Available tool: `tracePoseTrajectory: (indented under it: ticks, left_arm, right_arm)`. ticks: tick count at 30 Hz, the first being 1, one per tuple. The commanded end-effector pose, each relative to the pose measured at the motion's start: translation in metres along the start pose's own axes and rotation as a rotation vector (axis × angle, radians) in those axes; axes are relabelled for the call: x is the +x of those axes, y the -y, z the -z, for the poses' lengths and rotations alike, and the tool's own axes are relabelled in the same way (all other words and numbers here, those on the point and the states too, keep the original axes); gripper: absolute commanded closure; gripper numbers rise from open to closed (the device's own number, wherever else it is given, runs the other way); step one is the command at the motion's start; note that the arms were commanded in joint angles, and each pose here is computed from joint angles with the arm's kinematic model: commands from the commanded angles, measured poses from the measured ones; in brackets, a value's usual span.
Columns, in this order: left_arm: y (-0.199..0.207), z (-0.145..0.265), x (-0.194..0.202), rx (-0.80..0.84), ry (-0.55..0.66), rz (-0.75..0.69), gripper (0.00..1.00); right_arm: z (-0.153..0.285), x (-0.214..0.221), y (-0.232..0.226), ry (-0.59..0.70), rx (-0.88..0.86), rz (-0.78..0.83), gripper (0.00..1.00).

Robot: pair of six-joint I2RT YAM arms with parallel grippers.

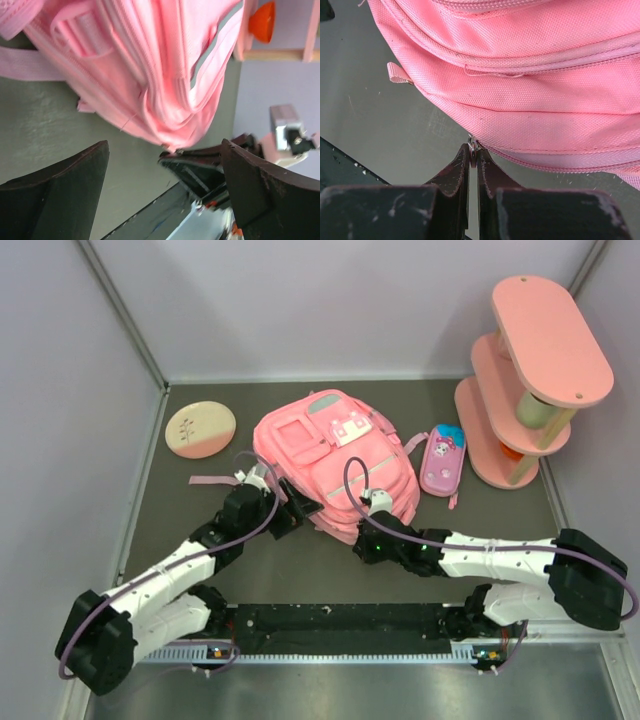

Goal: Pack the student bag
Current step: Zip the student bag at the center of the board.

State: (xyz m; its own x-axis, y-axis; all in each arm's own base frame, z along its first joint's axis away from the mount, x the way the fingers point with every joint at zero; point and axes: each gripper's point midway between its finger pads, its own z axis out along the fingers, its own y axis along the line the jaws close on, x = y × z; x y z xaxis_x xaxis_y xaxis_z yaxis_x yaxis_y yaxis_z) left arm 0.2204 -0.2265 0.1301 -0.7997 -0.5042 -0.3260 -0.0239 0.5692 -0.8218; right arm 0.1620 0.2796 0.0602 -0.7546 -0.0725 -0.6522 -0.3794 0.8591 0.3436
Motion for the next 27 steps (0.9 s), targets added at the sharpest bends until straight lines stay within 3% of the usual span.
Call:
tracePoseTrajectory:
  ticks: [1,5,18,22,25,27]
  left_arm:
    - [0.025,-0.014,-0.031,0.058,0.195,0.168,0.04]
    - [0.017,-0.028,-0.030,0.031,0.223,0.240,0.05]
    - [0.006,-0.059,-0.021,0.002,0.249,0.250,0.47]
    - [0.004,-0.064,-0.019,-0.016,0.234,0.187,0.71]
    - [-0.005,-0.059,-0.027,-0.060,0.265,0.134,0.95]
    - [-0.018,-0.049,-0.038,-0.102,0.289,0.112,1.00]
  right_arm:
    - [0.008,-0.025,-0.021,0.080,-0.062,-0.026,1.00]
    - [0.010,-0.026,-0.019,0.091,-0.058,-0.037,1.00]
    - [0.011,-0.029,-0.019,0.103,-0.060,-0.030,1.00]
    - [0.012,-0.028,-0.017,0.104,-0.052,-0.026,1.00]
    - [0.011,-0.025,-0.010,0.098,-0.029,-0.024,1.00]
    - [0.010,-0.022,-0.003,0.089,-0.004,-0.026,1.00]
